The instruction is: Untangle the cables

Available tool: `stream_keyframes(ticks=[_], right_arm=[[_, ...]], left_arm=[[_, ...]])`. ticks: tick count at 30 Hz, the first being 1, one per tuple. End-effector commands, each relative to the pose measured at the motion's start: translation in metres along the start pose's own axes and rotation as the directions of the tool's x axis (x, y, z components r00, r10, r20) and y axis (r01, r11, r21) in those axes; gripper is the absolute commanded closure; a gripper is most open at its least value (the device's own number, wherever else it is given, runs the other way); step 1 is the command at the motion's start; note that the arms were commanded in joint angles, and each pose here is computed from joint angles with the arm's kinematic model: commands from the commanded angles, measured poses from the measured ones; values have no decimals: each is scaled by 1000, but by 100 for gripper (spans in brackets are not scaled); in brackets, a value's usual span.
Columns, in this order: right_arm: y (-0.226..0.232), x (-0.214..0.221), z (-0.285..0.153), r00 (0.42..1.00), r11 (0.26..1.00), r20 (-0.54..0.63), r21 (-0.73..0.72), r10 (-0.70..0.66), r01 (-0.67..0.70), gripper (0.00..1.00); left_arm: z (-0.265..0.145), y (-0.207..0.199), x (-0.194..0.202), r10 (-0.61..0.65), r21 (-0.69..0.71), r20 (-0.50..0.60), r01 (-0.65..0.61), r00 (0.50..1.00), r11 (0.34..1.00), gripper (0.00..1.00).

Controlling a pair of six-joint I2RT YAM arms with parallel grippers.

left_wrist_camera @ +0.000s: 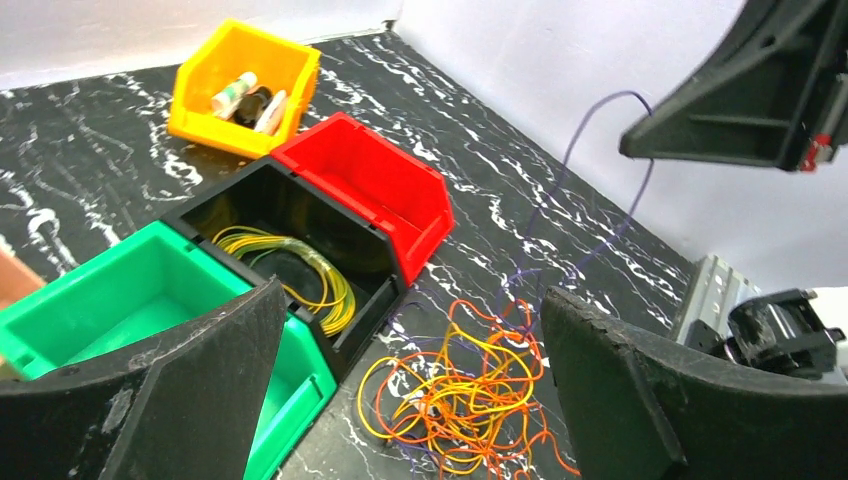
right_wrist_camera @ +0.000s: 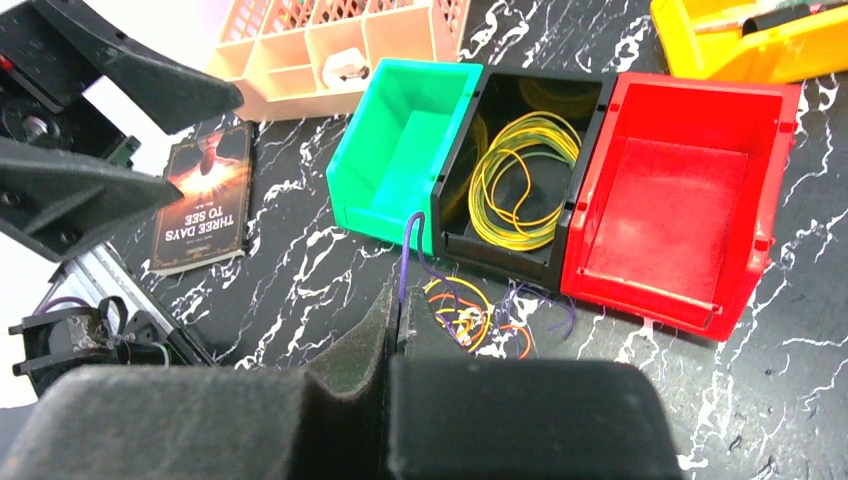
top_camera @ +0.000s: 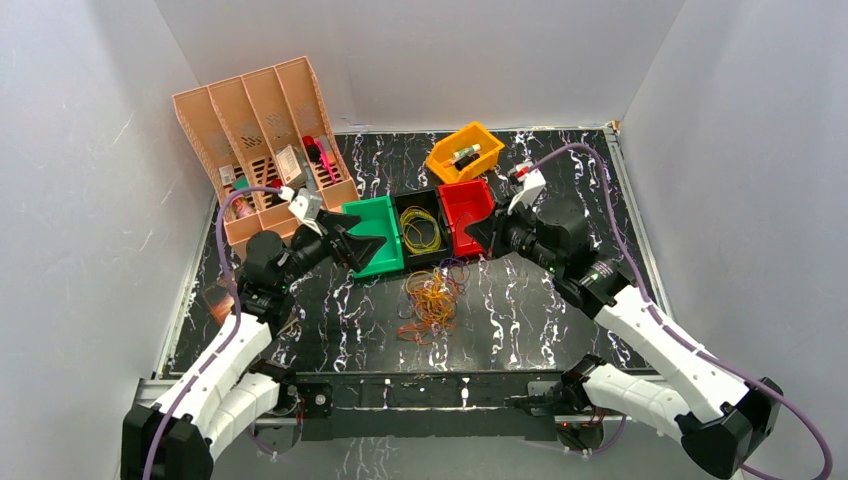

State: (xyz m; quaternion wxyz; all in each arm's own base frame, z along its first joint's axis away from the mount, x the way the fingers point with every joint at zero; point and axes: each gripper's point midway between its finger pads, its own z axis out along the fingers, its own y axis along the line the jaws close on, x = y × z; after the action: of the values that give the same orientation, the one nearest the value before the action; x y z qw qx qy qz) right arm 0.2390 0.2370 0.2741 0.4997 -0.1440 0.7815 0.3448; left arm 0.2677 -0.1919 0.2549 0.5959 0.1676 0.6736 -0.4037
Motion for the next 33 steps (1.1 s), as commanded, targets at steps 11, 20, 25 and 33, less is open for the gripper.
stream_keyframes(ticks=[11,20,25,33], right_arm=[[30,-52,-7,997,997,74,-79,-19,25,100],[38,-44,-7,999,992,38,-130,-4,9,100],[46,-39,-10,998,982,30,-183,-48,52,100],[49,-34,-8,998,975,16,-216,-57,59,100]], left_arm=[[40,-77,10,151,271,40,-156,988,950,2],[76,-68,33,119,162,40,-124,992,979,5],[84,-61,28,61,117,72,-69,996,991,5],[91,-100,29,91,316,50,-102,995,943,4]])
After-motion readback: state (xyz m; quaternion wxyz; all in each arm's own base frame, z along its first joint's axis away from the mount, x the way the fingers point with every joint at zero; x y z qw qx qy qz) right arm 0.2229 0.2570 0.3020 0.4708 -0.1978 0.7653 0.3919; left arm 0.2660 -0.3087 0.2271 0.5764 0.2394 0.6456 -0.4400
